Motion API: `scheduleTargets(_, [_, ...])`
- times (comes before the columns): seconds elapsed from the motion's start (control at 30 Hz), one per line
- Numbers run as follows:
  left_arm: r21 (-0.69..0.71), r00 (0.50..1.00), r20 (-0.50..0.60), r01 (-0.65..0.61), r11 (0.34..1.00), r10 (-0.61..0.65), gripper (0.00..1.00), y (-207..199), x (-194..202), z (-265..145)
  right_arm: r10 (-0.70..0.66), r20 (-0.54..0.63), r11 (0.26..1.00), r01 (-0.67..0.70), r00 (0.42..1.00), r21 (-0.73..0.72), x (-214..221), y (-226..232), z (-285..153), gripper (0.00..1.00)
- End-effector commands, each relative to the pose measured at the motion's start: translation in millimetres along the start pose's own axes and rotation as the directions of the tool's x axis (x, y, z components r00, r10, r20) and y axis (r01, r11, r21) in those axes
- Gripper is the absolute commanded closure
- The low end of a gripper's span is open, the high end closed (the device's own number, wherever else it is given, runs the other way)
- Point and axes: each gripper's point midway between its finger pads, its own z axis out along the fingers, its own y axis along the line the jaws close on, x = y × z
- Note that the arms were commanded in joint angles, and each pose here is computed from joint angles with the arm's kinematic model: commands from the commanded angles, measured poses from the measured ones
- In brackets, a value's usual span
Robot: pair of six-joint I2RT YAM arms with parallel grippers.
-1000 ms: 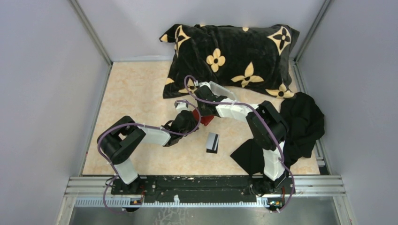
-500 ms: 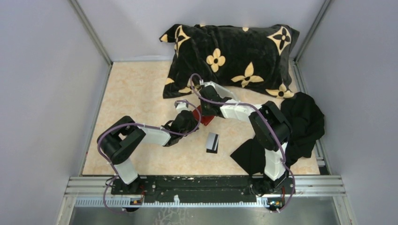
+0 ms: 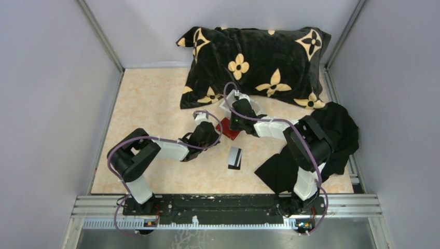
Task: Put the credit cards into the card holder
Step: Close the card holder at the center of the board.
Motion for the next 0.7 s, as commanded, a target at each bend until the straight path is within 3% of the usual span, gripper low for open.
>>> scheduleTargets(0.0, [-0.096,0.991,-0.113,-0.081,0.992,0.070,1.00,30.9,29.6,-7.0,0.068,-0.081,0.994,-0.060,0.994,0.087,33.8,-35.4,-1.4,1.00])
scheduleTargets(0.67, [-0.102,0.989,-0.124,-0.097,0.990,0.084,1.00,22.9,24.3,-6.2,0.354,-0.086,0.932,-0.344,0.931,0.110,75.3,-72.3,2.3,1.00])
